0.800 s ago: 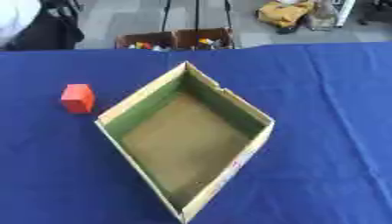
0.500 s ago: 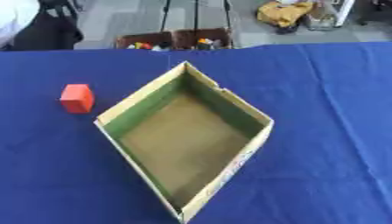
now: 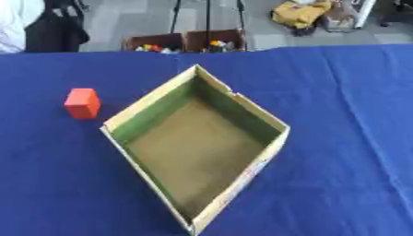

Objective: Pick up objects on the table and place them in the box.

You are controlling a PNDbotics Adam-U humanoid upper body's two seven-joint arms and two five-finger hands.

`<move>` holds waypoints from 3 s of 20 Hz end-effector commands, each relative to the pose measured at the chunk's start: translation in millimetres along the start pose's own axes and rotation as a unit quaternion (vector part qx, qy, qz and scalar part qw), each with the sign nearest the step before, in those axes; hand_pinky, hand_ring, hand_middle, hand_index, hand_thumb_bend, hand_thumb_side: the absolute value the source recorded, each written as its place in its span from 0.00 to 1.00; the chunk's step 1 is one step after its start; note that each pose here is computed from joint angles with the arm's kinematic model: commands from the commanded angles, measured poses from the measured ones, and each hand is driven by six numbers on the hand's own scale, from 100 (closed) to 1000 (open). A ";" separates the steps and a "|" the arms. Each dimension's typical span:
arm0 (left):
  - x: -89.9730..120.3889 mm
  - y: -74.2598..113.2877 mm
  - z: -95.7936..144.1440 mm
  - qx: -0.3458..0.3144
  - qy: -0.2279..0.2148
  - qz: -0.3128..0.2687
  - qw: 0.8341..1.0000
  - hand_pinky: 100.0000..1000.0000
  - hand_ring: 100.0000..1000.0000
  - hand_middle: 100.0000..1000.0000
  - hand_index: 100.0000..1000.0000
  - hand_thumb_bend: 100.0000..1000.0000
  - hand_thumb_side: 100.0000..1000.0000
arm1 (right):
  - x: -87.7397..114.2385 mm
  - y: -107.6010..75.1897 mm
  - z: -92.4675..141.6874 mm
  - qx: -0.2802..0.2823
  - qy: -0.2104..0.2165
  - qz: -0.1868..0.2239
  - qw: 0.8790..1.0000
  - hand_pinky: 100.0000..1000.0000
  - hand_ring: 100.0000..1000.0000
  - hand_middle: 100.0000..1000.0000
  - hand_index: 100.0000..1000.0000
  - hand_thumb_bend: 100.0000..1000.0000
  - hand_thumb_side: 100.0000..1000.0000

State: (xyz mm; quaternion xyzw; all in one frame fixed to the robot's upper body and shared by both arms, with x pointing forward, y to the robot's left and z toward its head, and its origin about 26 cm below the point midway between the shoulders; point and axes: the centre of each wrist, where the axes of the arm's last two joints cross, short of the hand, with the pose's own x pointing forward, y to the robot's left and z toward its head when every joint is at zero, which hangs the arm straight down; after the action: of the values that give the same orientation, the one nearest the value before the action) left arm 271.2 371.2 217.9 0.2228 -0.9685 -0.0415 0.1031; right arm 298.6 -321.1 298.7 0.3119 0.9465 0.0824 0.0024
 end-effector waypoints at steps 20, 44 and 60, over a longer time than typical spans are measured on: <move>-30.6 44.1 -58.3 -0.360 0.063 -0.263 0.893 0.70 0.83 0.87 0.98 0.00 0.84 | 4.0 -1.8 -2.9 0.028 -0.002 -0.007 1.000 0.73 0.71 0.78 0.75 0.00 0.70; -124.0 45.1 -80.5 -0.579 0.101 -0.349 0.730 0.76 0.91 0.95 1.00 0.29 0.72 | 8.1 9.2 -1.4 0.056 0.005 -0.043 0.997 0.73 0.71 0.78 0.75 0.00 0.71; -139.1 22.6 -113.9 -0.657 0.164 -0.286 0.678 0.77 0.90 0.92 1.00 0.47 0.62 | 10.2 13.8 -4.5 0.060 0.002 -0.057 0.997 0.73 0.71 0.78 0.75 0.00 0.69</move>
State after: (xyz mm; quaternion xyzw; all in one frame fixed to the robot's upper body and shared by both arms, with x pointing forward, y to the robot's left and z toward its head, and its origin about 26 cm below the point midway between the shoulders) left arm 413.3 444.0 289.5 0.3664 -0.5595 -0.6414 0.3758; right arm 302.7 -305.9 296.6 0.2626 0.9640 0.0300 -0.0299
